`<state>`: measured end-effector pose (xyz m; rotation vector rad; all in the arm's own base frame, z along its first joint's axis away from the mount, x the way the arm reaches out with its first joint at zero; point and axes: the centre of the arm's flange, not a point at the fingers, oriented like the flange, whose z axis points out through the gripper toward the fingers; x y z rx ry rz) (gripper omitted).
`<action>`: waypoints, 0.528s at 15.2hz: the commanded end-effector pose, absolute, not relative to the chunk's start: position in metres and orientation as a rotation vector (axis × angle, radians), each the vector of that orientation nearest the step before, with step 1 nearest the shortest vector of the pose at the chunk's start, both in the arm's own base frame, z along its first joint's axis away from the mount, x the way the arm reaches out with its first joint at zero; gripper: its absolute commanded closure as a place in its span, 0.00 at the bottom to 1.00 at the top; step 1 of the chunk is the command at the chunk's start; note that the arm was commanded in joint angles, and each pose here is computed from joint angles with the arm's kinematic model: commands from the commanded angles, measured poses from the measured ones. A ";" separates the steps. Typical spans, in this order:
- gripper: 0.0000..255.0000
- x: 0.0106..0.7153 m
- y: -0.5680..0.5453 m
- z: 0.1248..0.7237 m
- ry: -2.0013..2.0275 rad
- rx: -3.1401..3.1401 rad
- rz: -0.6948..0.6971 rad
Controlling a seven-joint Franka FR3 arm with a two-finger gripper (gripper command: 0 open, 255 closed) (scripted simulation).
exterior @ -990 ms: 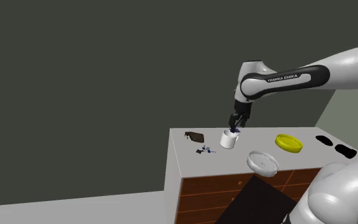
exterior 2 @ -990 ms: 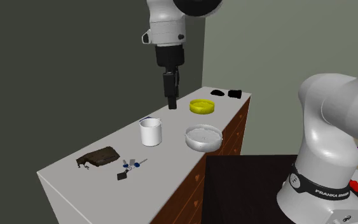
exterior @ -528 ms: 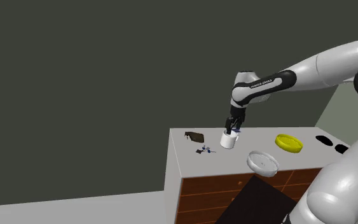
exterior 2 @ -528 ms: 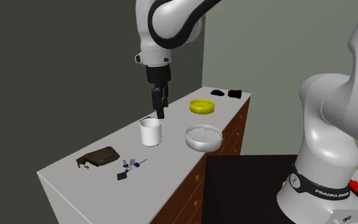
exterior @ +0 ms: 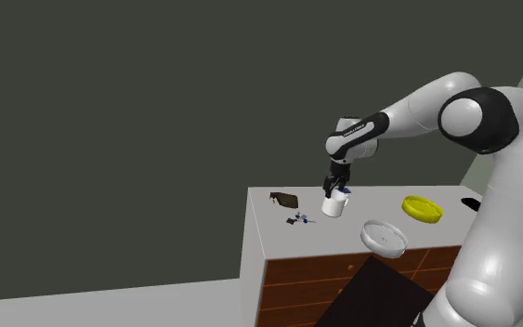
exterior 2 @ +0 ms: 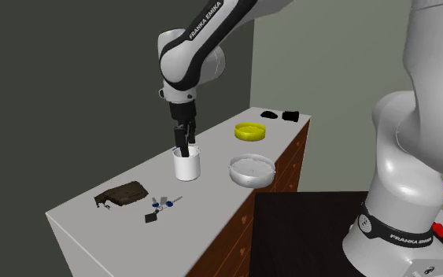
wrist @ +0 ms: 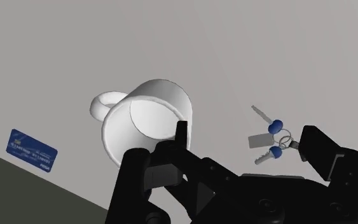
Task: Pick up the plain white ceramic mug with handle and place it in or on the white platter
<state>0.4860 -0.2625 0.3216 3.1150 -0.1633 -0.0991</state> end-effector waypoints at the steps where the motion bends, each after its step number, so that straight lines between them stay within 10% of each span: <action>1: 0.00 0.498 -0.280 0.304 -0.168 3.118 -0.099; 8: 0.00 0.518 -0.313 0.257 -0.178 3.124 -0.099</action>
